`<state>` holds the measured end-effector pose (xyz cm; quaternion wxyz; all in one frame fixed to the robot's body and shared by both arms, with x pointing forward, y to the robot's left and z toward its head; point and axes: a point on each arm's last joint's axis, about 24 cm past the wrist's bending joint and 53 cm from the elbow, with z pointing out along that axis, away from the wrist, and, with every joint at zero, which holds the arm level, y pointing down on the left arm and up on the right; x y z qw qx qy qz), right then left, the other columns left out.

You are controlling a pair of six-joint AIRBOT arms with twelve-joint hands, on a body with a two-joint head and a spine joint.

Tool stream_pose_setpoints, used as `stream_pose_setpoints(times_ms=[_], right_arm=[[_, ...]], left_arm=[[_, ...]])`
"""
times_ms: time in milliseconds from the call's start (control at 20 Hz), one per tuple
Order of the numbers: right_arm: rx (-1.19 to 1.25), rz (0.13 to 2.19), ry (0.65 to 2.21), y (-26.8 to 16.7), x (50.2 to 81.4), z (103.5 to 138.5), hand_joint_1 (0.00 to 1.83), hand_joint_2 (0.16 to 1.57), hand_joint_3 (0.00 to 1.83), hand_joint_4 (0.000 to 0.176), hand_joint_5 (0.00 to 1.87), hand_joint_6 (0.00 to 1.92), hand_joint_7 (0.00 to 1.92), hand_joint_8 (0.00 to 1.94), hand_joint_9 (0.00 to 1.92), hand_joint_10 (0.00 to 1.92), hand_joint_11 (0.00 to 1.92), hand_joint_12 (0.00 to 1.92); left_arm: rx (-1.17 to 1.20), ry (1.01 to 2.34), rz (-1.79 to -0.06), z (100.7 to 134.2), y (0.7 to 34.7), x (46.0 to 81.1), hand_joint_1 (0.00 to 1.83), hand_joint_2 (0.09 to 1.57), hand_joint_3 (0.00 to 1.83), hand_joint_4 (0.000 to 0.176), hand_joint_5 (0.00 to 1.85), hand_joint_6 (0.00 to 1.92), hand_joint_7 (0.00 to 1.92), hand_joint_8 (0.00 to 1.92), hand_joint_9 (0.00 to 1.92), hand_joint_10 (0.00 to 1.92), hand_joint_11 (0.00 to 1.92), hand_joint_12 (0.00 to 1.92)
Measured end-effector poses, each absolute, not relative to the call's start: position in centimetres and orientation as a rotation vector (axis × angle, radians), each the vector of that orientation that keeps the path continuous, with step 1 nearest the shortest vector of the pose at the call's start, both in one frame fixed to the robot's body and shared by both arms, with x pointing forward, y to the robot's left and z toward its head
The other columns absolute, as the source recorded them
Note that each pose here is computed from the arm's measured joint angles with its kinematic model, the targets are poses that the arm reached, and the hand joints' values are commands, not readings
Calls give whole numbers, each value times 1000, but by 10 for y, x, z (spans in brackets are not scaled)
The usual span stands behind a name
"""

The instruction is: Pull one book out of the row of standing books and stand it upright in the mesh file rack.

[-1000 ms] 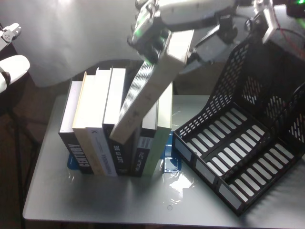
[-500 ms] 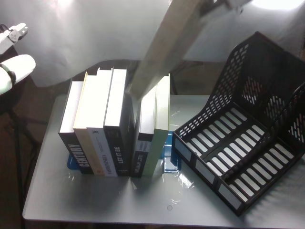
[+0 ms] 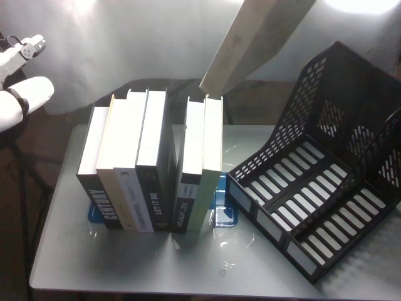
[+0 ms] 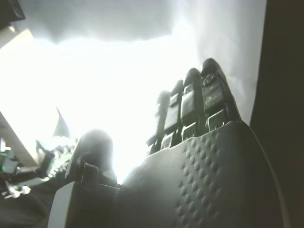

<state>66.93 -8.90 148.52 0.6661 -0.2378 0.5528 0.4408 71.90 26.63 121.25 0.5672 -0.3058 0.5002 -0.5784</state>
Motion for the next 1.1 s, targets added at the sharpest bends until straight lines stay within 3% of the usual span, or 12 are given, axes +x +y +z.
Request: stream_pose_setpoints(times_ms=[150, 300, 350, 400, 500, 550, 600, 700, 950, 1000, 1100], right_arm=[[-548, 935, 1208, -105, 660, 1496, 1194, 1208, 1, 0, 784, 1158, 859, 1396, 623, 1413, 18, 1907], [-548, 828, 1159, -129, 653, 1512, 1198, 1199, 0, 0, 788, 1167, 891, 1334, 681, 1370, 75, 1893], [-478, 864, 1203, -141, 656, 1511, 1183, 1192, 1, 0, 861, 1108, 835, 1370, 564, 1468, 5, 1920], [-474, 847, 1222, -146, 658, 1505, 1180, 1206, 5, 0, 882, 1090, 756, 1470, 472, 1598, 26, 1921], [-482, 806, 1255, -152, 661, 1494, 1176, 1217, 5, 0, 869, 1112, 729, 1504, 481, 1617, 83, 1921], [-478, 784, 1262, -157, 661, 1491, 1184, 1229, 4, 0, 785, 1167, 785, 1511, 664, 1667, 365, 1921], [-474, 775, 1263, -159, 661, 1492, 1311, 1219, 2, 0, 738, 1214, 824, 1368, 691, 1581, 346, 1883], [-451, 756, 1277, -164, 664, 1492, 1343, 1216, 1, 0, 697, 1307, 833, 1285, 729, 1525, 359, 1809], [-466, 692, 1356, -166, 676, 1463, 1347, 1214, 0, 0, 707, 1262, 837, 1256, 740, 1556, 413, 1864], [-479, 686, 1377, -162, 679, 1455, 1348, 1204, 0, 0, 759, 1268, 885, 1201, 687, 1529, 195, 1900], [-501, 675, 1403, -151, 684, 1444, 1345, 1208, 0, 0, 730, 1323, 846, 1223, 723, 1515, 322, 1875]], left_arm=[[-721, 1184, -1360, 1211, 264, 720, 158, 1492, 0, 0, 115, 4, 0, 0, 0, 0, 0, 0], [-718, 1182, -1372, 1213, 260, 720, 108, 1482, 0, 0, 106, 0, 0, 0, 0, 0, 0, 0], [-709, 1182, -1373, 1214, 259, 720, 85, 1475, 0, 0, 95, 0, 0, 0, 0, 0, 0, 0], [-707, 1183, -1374, 1214, 258, 720, 74, 1483, 0, 0, 84, 0, 0, 0, 0, 0, 0, 0], [-709, 1184, -1375, 1213, 258, 719, 45, 1485, 2, 0, 82, 0, 0, 0, 0, 0, 0, 0], [-715, 1181, -1379, 1213, 257, 719, 48, 1479, 0, 0, 82, 0, 0, 0, 0, 0, 0, 0], [-719, 1184, -1383, 1212, 256, 718, 30, 1479, 0, 0, 69, 0, 0, 0, 0, 0, 0, 0], [-720, 1189, -1394, 1211, 251, 715, 24, 1478, 0, 0, 51, 0, 0, 0, 0, 0, 0, 0], [-721, 1169, -1395, 1214, 256, 710, 25, 1479, 0, 0, 47, 0, 0, 0, 0, 0, 0, 0], [-722, 1175, -1397, 1212, 255, 707, 4, 1486, 3, 0, 31, 0, 0, 0, 0, 0, 0, 0], [-718, 1183, -1393, 1210, 256, 703, 0, 1476, 0, 8, 29, 2, 0, 0, 0, 0, 0, 0]])
